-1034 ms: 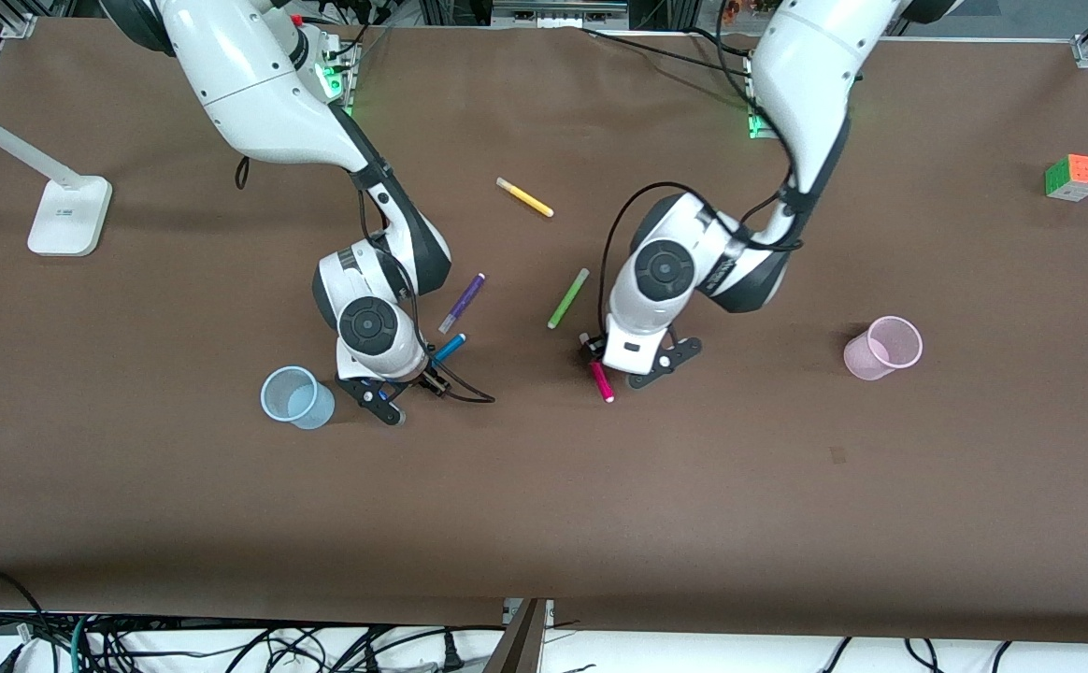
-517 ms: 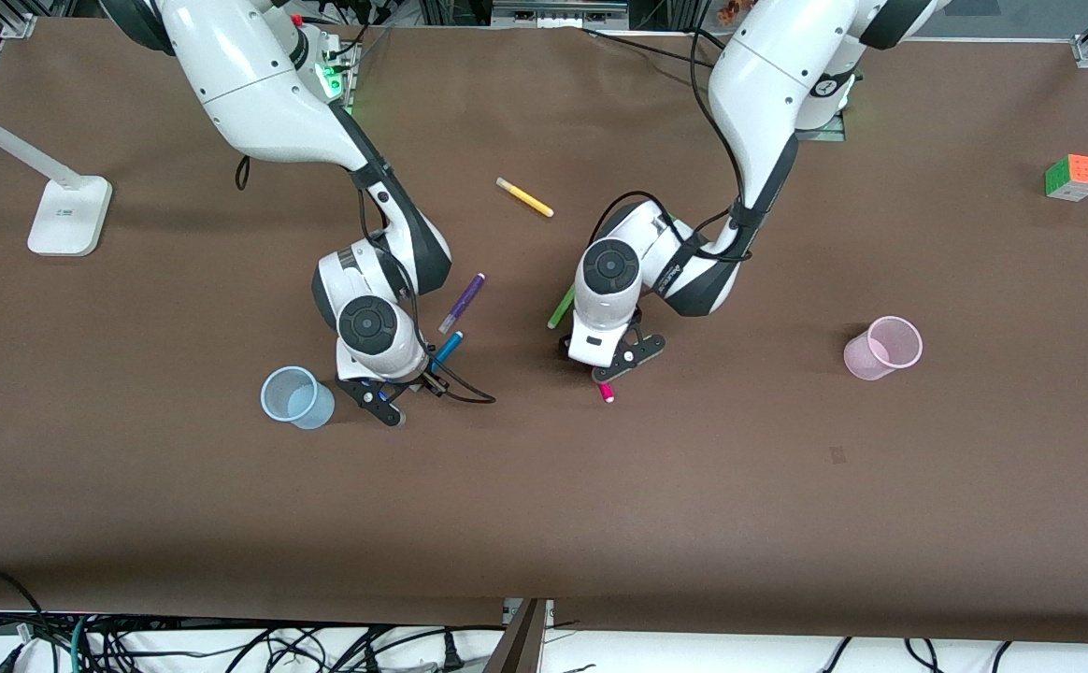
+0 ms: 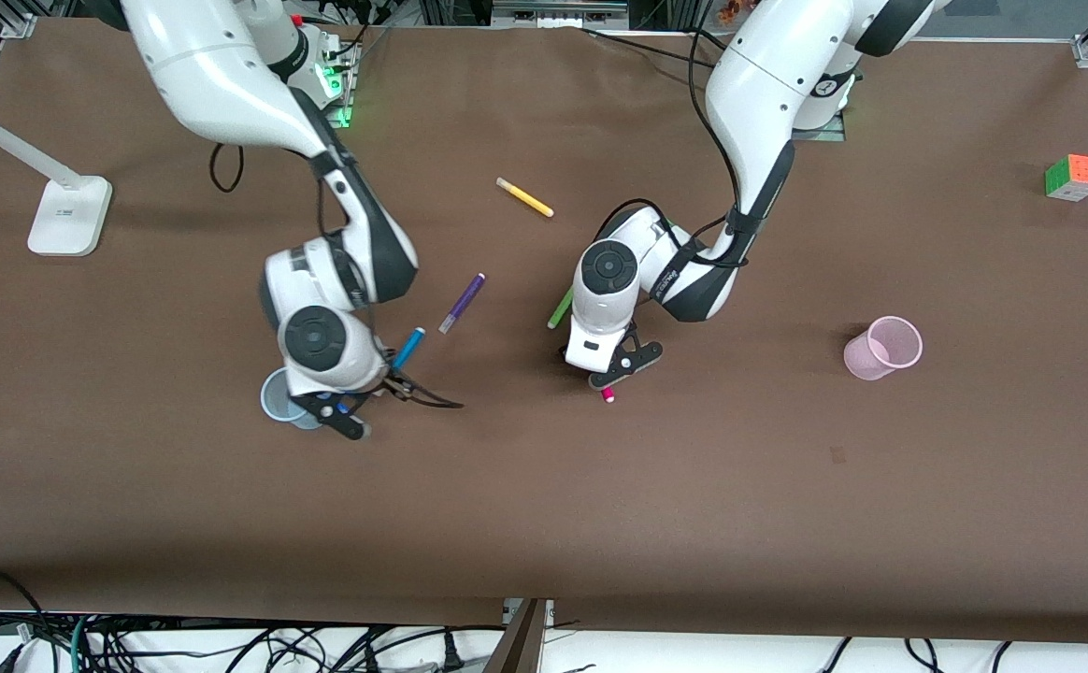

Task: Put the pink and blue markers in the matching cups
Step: 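Grasp the blue marker with the right gripper while the left gripper grasps the pink marker, then carry the blue marker to the blue cup while the left gripper carries pink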

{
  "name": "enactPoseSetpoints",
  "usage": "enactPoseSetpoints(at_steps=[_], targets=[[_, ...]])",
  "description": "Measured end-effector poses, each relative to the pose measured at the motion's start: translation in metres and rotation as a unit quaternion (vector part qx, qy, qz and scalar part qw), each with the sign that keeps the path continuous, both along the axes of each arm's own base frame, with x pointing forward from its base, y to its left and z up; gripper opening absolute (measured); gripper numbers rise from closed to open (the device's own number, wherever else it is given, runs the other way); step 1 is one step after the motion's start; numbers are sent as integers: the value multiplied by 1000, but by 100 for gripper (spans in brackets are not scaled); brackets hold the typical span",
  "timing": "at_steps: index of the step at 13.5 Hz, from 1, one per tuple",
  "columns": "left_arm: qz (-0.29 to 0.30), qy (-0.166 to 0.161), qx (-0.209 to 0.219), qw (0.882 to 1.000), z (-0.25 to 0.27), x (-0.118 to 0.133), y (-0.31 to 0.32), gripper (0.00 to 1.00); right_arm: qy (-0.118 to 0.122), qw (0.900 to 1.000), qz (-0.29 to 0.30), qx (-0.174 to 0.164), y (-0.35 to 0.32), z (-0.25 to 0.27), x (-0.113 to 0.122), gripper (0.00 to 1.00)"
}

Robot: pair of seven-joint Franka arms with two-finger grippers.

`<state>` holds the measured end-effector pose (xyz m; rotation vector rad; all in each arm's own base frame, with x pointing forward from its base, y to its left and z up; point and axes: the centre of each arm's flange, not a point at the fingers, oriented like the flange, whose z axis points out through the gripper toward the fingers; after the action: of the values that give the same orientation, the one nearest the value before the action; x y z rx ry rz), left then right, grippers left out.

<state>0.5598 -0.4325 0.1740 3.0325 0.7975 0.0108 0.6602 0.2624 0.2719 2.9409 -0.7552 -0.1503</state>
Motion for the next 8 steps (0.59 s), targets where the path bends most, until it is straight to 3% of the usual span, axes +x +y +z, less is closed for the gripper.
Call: enactPoseSetpoints(at_steps=[1,4,6,8], targets=[[0,0,0,1000,0,0,0,18,1,1000,9,-3,-9,16,4,17],[-3,-9,4,1000,3,6,3,18,-21,998,43,-35,-40,44,18,17],[-3,-24,3,1000,24,29,22,18,-29,994,85,-58,-56,52,25,17],[-1,-14,16,1000,61,54,58,18,-23,986,156,-60,-70,57,31,17]])
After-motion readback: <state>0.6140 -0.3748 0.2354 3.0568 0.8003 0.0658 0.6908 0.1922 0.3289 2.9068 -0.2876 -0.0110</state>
